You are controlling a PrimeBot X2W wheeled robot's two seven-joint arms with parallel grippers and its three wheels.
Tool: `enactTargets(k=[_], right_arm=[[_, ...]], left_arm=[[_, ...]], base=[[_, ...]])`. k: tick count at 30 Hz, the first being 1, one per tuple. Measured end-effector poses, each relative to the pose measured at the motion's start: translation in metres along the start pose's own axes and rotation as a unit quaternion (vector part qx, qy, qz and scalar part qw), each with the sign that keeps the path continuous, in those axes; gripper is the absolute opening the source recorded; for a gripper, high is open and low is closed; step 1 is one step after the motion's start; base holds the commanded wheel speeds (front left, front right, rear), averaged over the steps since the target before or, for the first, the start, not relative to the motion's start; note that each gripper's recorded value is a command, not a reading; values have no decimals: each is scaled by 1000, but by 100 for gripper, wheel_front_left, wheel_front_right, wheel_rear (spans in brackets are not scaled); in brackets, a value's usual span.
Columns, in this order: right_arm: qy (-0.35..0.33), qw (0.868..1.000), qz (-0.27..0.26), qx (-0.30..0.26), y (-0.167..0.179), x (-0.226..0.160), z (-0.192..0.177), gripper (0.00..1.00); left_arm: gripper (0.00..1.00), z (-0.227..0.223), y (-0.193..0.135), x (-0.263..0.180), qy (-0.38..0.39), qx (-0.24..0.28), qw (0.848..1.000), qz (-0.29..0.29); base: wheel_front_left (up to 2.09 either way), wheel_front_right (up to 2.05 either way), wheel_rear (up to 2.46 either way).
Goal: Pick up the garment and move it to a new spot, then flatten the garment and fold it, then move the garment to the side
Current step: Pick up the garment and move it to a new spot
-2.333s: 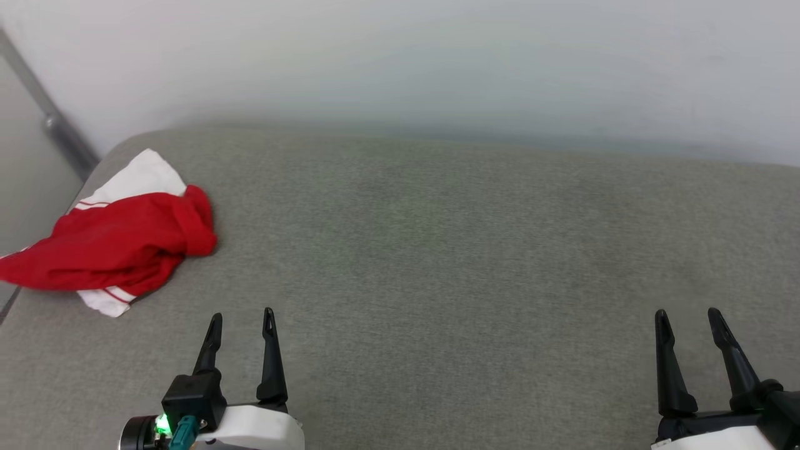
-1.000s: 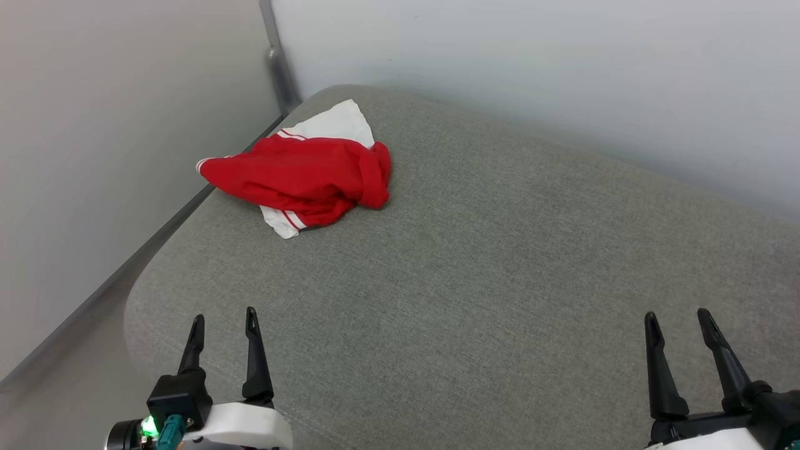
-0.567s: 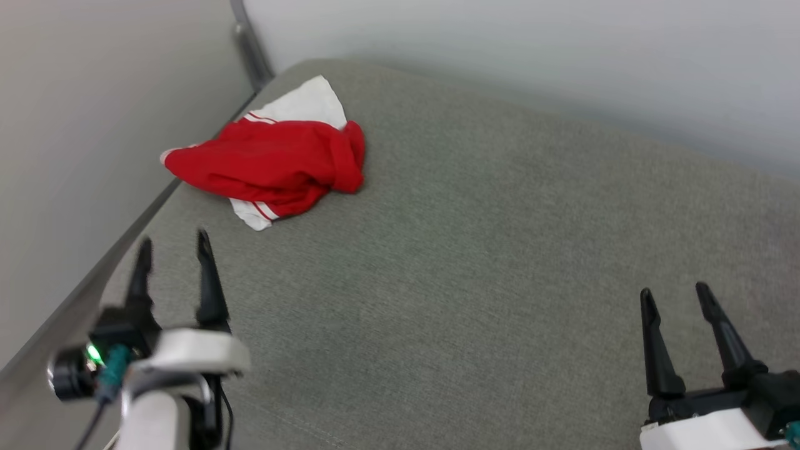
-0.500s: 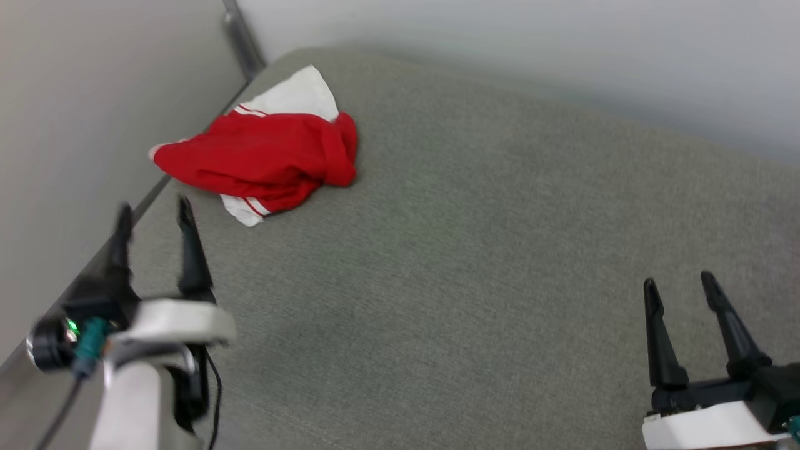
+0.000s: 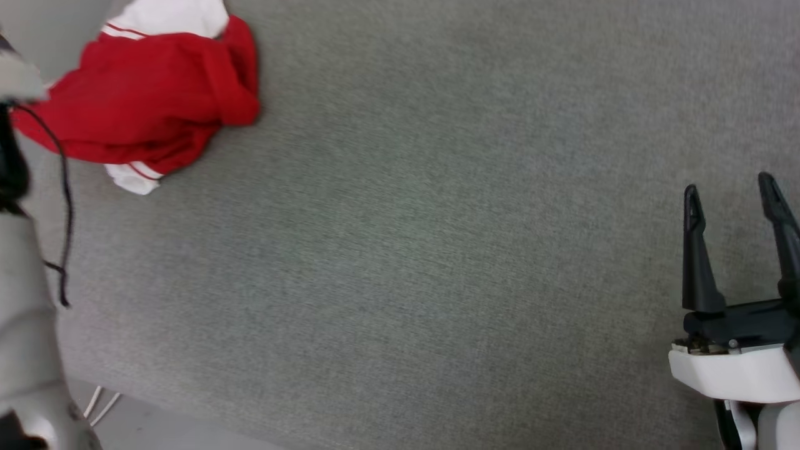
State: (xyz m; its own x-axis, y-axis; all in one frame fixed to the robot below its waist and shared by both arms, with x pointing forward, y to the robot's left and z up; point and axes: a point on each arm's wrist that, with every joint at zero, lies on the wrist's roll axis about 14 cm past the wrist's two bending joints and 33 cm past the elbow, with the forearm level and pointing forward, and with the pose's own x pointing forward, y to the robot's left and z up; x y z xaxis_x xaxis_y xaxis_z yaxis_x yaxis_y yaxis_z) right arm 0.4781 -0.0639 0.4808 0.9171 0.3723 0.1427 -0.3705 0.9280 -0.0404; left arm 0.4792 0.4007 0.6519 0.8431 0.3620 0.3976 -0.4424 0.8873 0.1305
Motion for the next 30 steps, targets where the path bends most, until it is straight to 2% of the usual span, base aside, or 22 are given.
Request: enactTargets(k=[4,7,10,13,15,19,25,28,30], right_arm=[[6,1000,-18,-8,-15,1,-12,100],[9,999,-28,-13,-24,1,-18,100],[12,999,-35,-17,-30,1,-23,100],[15,999,-39,-20,-34,0,-27,100],[15,999,-41,-23,-36,0,-29,100],[17,999,-44,-27,-39,0,-34,100],[27,998,-43,-29,-41,-1,-44,100],[33,998,-45,-32,-44,-2,-49,100],[38,998,-47,-33,-46,-3,-54,100]], left_arm=[[100,-14,-7,41,26,14,999,-17],[100,-46,-17,59,94,16,995,-30],[100,-82,-23,65,172,14,984,-41],[100,-121,-23,59,263,20,963,-46],[100,-156,-29,43,345,11,937,-53],[100,-203,-50,3,480,-6,873,-87],[100,-242,-51,-63,639,-14,760,-117],[100,-250,-52,-79,673,-16,728,-130],[100,-257,-55,-89,687,-10,713,-139]], base=[[0,0,0],[0,0,0],[0,0,0],[0,0,0],[0,0,0],[0,0,0],[0,0,0],[0,0,0],[0,0,0]])
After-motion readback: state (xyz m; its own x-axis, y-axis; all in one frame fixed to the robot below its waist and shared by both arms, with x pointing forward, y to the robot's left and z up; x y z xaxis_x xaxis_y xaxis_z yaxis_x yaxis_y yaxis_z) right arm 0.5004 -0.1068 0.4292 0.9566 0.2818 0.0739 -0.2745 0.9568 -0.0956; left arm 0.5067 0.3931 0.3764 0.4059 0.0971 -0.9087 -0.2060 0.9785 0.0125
